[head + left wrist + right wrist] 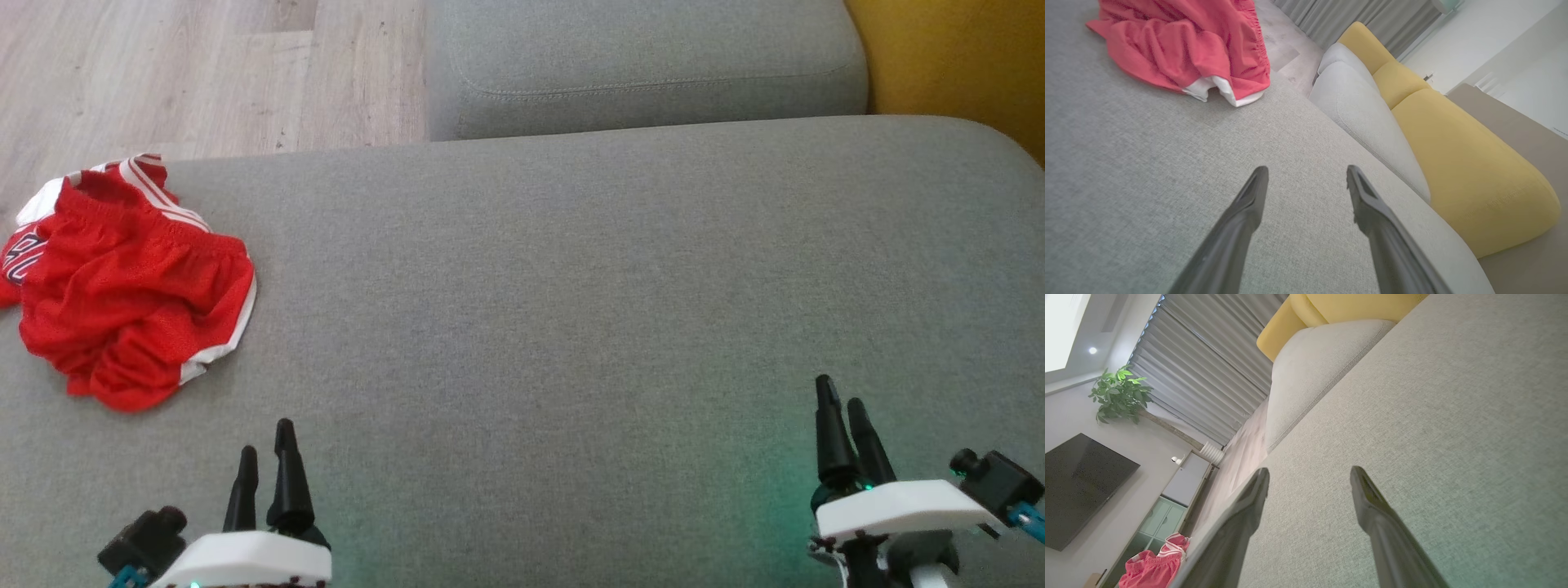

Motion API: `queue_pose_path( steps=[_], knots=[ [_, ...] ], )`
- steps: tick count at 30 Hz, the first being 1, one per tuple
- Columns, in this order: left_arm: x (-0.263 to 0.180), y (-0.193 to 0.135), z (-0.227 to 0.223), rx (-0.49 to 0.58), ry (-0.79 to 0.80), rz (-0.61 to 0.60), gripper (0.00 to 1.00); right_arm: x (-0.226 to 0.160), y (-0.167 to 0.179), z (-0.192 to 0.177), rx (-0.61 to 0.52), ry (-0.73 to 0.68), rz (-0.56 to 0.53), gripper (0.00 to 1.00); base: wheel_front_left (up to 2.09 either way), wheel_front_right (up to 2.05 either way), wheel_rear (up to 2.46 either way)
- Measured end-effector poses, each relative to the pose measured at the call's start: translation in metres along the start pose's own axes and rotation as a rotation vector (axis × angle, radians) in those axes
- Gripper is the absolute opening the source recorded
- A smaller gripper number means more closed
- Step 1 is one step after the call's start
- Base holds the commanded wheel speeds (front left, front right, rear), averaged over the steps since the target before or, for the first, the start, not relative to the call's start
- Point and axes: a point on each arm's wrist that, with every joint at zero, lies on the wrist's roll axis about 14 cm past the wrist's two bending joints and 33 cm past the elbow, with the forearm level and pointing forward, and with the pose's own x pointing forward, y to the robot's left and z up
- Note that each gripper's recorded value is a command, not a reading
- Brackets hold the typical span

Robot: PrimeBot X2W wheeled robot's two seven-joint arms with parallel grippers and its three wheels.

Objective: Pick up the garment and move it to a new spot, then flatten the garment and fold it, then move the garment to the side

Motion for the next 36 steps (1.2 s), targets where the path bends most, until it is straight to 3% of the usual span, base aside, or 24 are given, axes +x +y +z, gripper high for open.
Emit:
queue_pose_path(
  steps=[36],
  knots=[
    [-0.008, -0.002, -0.012, 0.41, -0.008, -0.025, 1.0, -0.002, 0.024, -0.019, -0.445, 0.016, 0.115, 1.0, 0.0, 0.0, 0.0]
  ],
)
